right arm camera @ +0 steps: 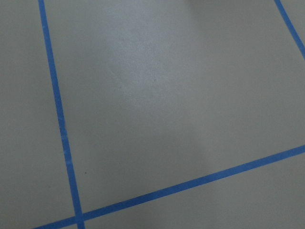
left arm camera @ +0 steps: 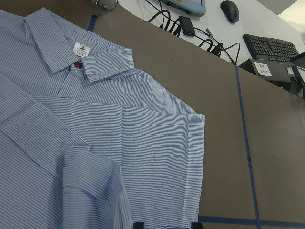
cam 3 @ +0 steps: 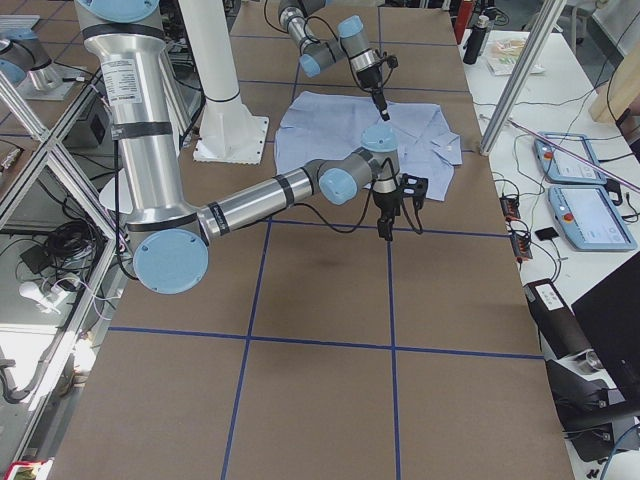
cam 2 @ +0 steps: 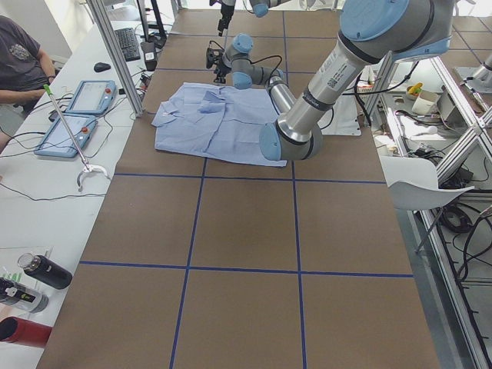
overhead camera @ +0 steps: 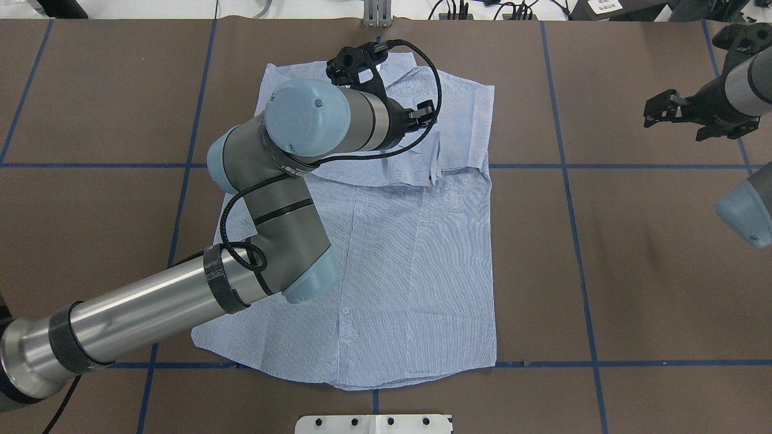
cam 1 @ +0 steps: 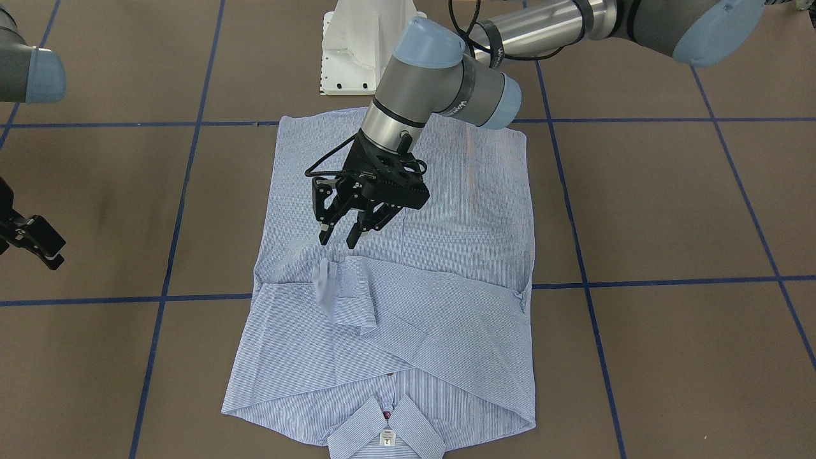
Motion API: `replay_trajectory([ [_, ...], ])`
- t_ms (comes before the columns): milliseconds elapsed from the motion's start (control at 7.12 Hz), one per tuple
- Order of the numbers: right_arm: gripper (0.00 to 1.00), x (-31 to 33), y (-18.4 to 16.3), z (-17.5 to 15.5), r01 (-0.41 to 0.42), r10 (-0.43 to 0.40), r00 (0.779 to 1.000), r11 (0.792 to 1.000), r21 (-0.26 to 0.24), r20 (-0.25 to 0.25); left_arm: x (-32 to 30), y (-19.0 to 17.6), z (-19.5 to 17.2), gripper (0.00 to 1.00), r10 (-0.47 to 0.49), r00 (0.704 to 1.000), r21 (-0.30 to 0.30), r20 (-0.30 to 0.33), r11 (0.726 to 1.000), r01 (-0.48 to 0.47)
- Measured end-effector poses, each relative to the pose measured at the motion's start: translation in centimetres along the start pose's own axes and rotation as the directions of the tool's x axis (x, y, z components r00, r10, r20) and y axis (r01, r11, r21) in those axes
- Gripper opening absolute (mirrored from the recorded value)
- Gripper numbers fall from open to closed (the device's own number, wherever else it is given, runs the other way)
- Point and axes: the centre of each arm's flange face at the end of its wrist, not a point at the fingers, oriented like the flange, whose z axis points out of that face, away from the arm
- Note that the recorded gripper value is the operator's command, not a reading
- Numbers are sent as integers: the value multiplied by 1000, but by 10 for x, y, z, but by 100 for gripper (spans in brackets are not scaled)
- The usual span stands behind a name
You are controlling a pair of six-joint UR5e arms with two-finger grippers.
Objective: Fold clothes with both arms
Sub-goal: 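Fold the grasped sleeve across the shirt body with the left gripper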
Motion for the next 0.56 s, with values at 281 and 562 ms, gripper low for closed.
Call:
replay_trajectory([
  [281,100,-7,11,-17,1,0,999,1000,-14,41,20,0,-23,95,-19,999,-3,-44,1000,19],
  [562,99,-36,53,-22,-59,65,994,995,-76,84,19,6,-88,93,-16,997,-26,-71,1000,14],
])
